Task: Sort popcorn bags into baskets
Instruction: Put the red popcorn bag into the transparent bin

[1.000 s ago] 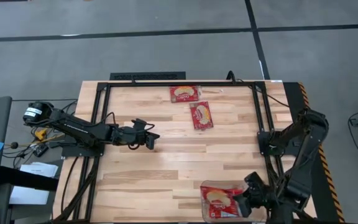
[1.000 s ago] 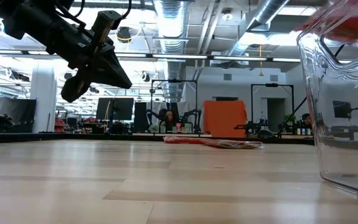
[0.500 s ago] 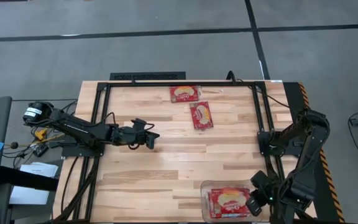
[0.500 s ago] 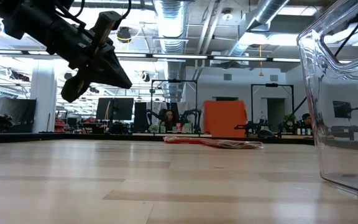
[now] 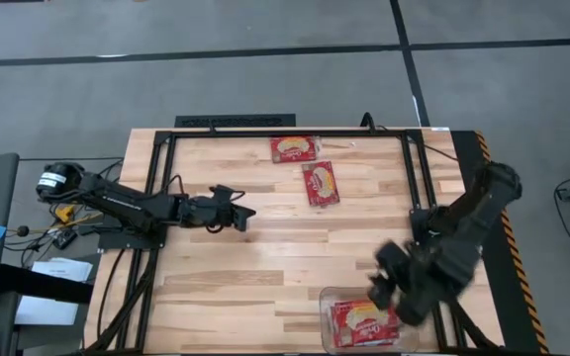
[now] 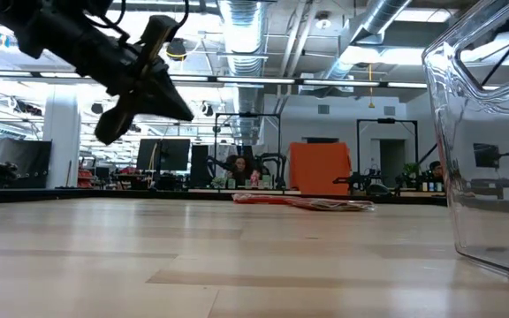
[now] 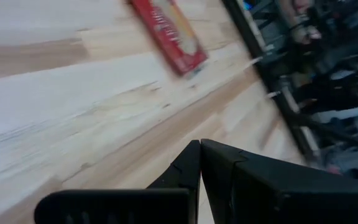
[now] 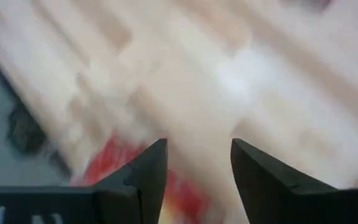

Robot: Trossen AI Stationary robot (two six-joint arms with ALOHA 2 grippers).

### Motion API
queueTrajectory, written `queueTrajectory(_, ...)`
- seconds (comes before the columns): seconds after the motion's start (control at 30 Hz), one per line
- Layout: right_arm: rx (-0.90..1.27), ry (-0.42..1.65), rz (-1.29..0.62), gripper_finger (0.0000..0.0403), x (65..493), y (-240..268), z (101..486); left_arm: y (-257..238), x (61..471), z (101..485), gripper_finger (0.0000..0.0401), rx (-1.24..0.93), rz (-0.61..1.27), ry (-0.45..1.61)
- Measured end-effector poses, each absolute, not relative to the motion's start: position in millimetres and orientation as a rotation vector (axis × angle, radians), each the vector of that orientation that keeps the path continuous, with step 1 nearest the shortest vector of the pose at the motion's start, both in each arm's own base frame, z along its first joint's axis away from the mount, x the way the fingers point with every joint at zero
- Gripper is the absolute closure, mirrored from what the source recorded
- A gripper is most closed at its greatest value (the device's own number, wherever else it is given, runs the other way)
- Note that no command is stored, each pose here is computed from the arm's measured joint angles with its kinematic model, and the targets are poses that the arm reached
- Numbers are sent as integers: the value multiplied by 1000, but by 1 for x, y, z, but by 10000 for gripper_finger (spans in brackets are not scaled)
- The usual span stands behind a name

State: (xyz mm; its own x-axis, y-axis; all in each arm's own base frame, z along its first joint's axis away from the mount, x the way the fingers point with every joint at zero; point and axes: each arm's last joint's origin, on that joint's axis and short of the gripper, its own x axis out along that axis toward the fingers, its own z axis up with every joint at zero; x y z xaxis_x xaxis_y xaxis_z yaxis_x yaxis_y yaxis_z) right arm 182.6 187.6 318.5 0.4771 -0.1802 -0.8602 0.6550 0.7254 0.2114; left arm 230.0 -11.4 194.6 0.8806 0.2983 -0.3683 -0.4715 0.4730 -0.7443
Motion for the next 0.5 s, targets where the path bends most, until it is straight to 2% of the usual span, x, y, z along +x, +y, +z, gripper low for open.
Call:
queueTrajectory(0.17, 508, 915, -636, 181, 203, 123, 338, 12, 243, 219, 401, -952, 465, 144)
queueTrajectory(0.3, 503, 893, -702, 171, 208, 74, 352, 43, 273, 238, 401, -856, 449, 138)
queueTrajectory(0.5, 567, 799, -755, 172, 198, 23, 356, 89, 348, 216, 401, -797, 301, 283)
